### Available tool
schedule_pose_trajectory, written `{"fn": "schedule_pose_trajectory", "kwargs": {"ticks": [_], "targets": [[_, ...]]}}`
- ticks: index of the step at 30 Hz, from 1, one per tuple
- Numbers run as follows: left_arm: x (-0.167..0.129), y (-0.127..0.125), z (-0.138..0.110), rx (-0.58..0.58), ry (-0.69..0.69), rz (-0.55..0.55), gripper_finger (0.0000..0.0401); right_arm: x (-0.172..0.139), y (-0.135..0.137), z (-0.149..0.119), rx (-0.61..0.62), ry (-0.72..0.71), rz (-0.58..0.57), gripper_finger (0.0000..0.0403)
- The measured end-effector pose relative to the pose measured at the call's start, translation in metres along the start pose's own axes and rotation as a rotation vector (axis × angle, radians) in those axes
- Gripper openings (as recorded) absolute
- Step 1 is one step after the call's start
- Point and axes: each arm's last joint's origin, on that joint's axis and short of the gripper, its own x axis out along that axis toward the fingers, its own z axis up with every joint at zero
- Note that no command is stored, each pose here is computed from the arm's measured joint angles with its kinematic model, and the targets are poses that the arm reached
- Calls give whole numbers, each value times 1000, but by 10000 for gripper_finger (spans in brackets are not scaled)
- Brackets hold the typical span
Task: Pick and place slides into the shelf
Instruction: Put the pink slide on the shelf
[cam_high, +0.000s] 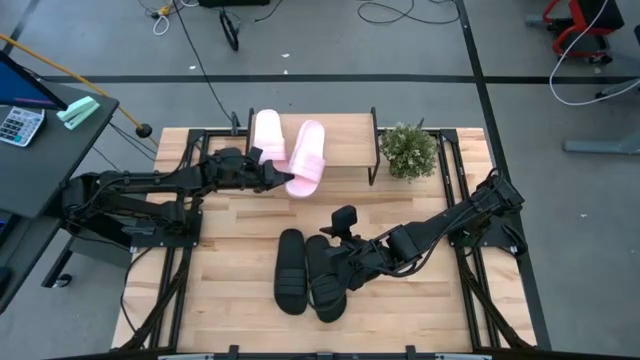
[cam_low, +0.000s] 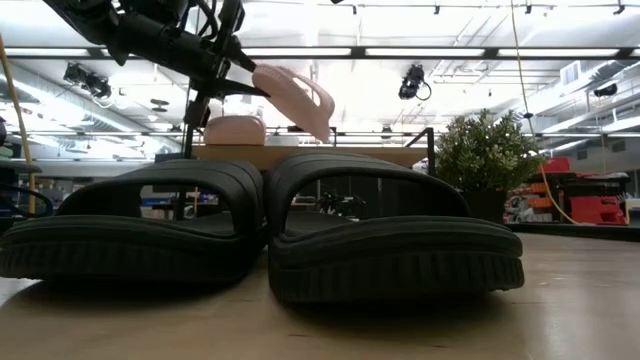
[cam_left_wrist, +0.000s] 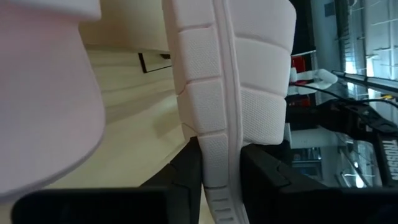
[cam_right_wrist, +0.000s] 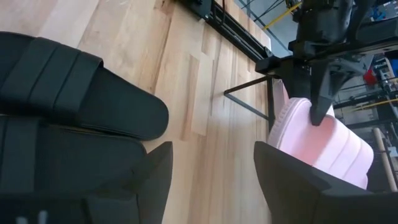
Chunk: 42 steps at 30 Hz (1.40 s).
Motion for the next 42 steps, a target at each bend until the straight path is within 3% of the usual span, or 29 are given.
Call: {"fn": "schedule_pose_trajectory", "kwargs": {"ticks": [13, 19, 23, 27, 33, 42], "targets": [[0, -2, -2, -1, 70, -16, 85, 0, 0, 0, 0, 0, 0, 231], [-1, -21, 2, 30, 89, -38, 73, 0, 0, 0, -1, 1, 0, 231], [-5, -39, 8, 98, 97, 29, 67, 0, 0, 0, -1, 1, 0, 231], [-11, -55, 24, 120, 5, 124, 67, 0, 0, 0, -2, 1, 0, 231], [-17, -76, 46, 164, -192, 126, 66, 0, 0, 0, -4, 1, 0, 231], [32, -60, 24, 130, -147, 172, 66, 0, 0, 0, -3, 2, 0, 231]]}}
